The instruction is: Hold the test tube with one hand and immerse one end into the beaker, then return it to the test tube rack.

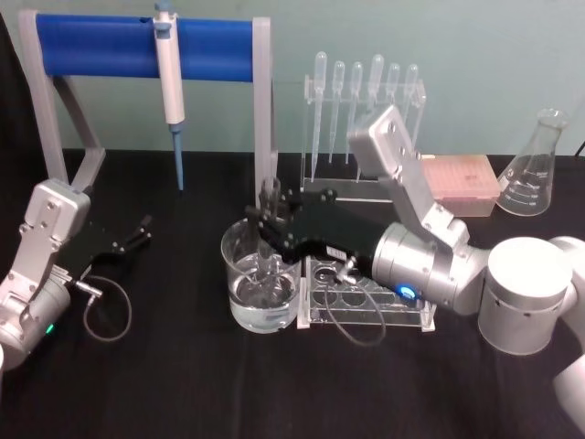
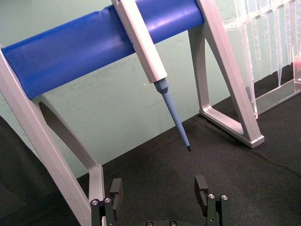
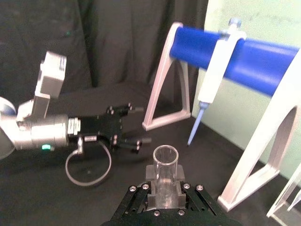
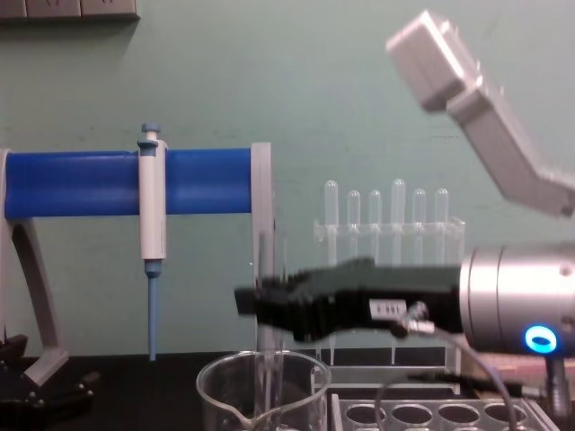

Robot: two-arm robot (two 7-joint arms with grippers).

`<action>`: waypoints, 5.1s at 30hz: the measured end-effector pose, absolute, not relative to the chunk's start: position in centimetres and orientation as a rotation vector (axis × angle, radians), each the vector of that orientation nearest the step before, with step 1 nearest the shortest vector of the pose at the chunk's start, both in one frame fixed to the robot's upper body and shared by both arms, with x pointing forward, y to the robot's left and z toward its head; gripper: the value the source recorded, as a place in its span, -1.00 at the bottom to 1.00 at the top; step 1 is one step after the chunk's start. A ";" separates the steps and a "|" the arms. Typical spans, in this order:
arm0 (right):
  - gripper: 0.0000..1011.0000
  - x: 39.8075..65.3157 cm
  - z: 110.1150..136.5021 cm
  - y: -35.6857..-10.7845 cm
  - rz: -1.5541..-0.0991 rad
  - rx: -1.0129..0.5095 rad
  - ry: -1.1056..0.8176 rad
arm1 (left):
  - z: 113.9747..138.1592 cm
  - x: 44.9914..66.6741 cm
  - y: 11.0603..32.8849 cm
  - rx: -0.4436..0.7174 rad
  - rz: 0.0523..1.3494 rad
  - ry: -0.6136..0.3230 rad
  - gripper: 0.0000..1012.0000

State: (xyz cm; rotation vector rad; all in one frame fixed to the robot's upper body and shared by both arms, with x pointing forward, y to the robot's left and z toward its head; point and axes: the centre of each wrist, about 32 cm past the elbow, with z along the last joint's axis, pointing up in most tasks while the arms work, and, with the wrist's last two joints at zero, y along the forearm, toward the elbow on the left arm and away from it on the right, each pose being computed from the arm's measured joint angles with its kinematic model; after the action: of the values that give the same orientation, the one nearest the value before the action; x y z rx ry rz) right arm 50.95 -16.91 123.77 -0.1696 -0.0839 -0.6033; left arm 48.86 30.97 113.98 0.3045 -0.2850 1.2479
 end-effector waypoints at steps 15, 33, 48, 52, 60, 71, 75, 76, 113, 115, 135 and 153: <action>-0.55 50.0 128.9 -17.1 -0.627 -0.089 -0.148 | 114.0 48.9 31.0 0.305 1.248 -0.285 0.98; -0.55 46.7 131.0 -23.7 -0.651 -0.079 -0.180 | 114.0 48.9 31.0 0.305 1.248 -0.285 0.98; -0.55 45.7 127.8 -25.7 -0.708 -0.121 -0.137 | 114.0 48.9 31.0 0.304 1.248 -0.285 0.98; -0.55 45.9 127.2 -25.8 -0.723 -0.132 -0.134 | 114.0 48.9 31.0 0.304 1.248 -0.285 0.98; -0.55 46.1 126.5 -25.5 -0.730 -0.140 -0.123 | 114.0 48.9 31.0 0.304 1.248 -0.285 0.98; -0.55 46.2 125.7 -25.2 -0.744 -0.150 -0.111 | 114.0 48.9 31.0 0.305 1.248 -0.285 0.98; -0.55 46.3 125.4 -25.1 -0.746 -0.156 -0.110 | 114.0 48.9 31.0 0.304 1.248 -0.285 0.98; -0.55 46.3 125.3 -25.1 -0.746 -0.158 -0.109 | 114.0 48.9 31.0 0.305 1.248 -0.285 0.98; -0.55 47.1 123.0 -24.9 -0.768 -0.211 -0.030 | 114.0 48.9 31.0 0.304 1.248 -0.285 0.98; -0.55 47.1 123.0 -24.9 -0.768 -0.210 -0.030 | 114.0 48.9 31.0 0.305 1.248 -0.285 0.98; -0.13 47.1 123.0 -25.0 -0.767 -0.208 -0.034 | 114.0 48.9 31.0 0.305 1.248 -0.285 0.98; 0.95 45.9 125.1 -25.5 -0.807 -0.052 -0.070 | 114.0 48.9 31.0 0.305 1.248 -0.285 0.98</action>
State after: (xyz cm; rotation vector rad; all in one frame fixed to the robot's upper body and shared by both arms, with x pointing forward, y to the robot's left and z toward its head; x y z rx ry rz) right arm 45.90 -25.53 125.09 -0.0516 -0.0699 -0.8068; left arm 48.86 30.97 113.98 0.3046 -0.2851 1.2480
